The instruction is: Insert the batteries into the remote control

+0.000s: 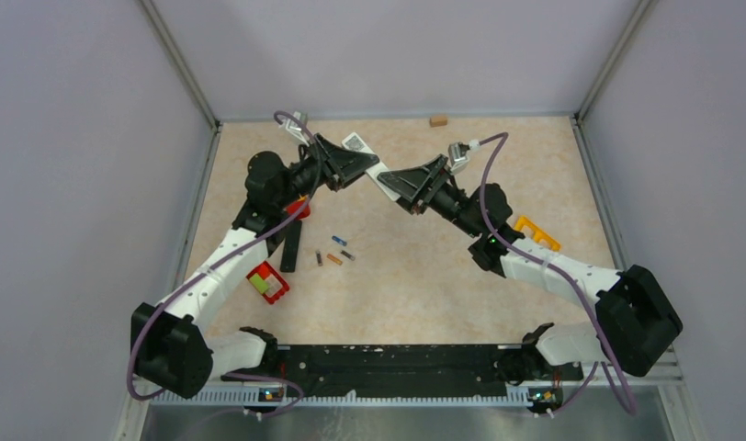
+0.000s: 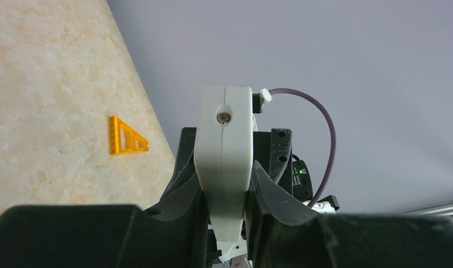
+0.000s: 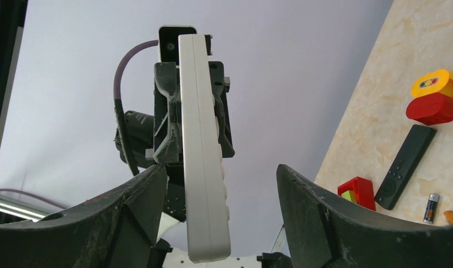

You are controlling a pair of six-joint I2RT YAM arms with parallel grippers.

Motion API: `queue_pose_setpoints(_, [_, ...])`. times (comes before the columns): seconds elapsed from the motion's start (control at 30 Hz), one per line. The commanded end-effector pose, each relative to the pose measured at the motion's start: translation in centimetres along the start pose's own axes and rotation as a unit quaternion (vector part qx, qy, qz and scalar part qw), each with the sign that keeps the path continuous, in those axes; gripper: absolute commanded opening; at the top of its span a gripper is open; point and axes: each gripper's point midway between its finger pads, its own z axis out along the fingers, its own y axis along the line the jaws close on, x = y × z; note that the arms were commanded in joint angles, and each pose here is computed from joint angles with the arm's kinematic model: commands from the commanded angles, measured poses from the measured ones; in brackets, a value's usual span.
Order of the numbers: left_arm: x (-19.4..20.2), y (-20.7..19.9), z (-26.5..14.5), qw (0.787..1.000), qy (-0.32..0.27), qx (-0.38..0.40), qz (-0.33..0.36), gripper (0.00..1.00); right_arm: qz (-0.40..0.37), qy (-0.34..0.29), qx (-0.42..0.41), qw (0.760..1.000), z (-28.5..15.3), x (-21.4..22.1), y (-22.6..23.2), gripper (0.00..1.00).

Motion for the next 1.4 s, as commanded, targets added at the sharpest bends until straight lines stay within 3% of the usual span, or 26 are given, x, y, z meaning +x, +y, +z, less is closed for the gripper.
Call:
queue_pose_setpoints(0.0, [-0.7, -2.4, -0.4, 0.999, -0.021, 0.041, 0.020, 0.00, 0.002, -0.022, -0.029, 0.999, 0.6, -1.0, 2.4, 0.69])
queue_pose_setpoints(0.3, [-1.2, -3.0, -0.6, 0.998, -0.040, 0.049, 0.028, 0.00, 0.008, -0.014, 0.071, 0.997, 0.1, -0.5, -1.6, 0.41])
queue_pose_setpoints(0.47, [-1.8, -3.7, -0.6, 0.997, -0.049, 0.057, 0.034, 0.00, 0.004, -0.013, 0.085, 0.996, -1.3, 0.0, -2.9, 0.35])
queue_pose_setpoints(0.73, [-1.9, -3.3, -0.4, 0.997, -0.051, 0.047, 0.041, 0.00, -0.027, -0.024, 0.063, 0.997, -2.2, -0.3, -2.4, 0.37])
queue_pose_setpoints(0.9, [-1.5, -1.9, 0.0, 0.998, -0.040, 0.036, 0.033, 0.00, -0.025, -0.023, 0.062, 0.997, -1.5, -0.5, -2.0, 0.63])
queue_pose_setpoints(1.13, [-1.3, 0.9, 0.8, 0.999, -0.035, 0.003, 0.031, 0.00, 0.012, -0.017, 0.076, 0.997, -1.2, -0.8, -2.6, 0.63])
queue_pose_setpoints(1.37, [-1.8, 3.8, 0.8, 0.994, -0.050, -0.042, 0.088, 0.00, 0.091, 0.016, 0.099, 0.991, -2.1, 0.3, -3.7, 0.61])
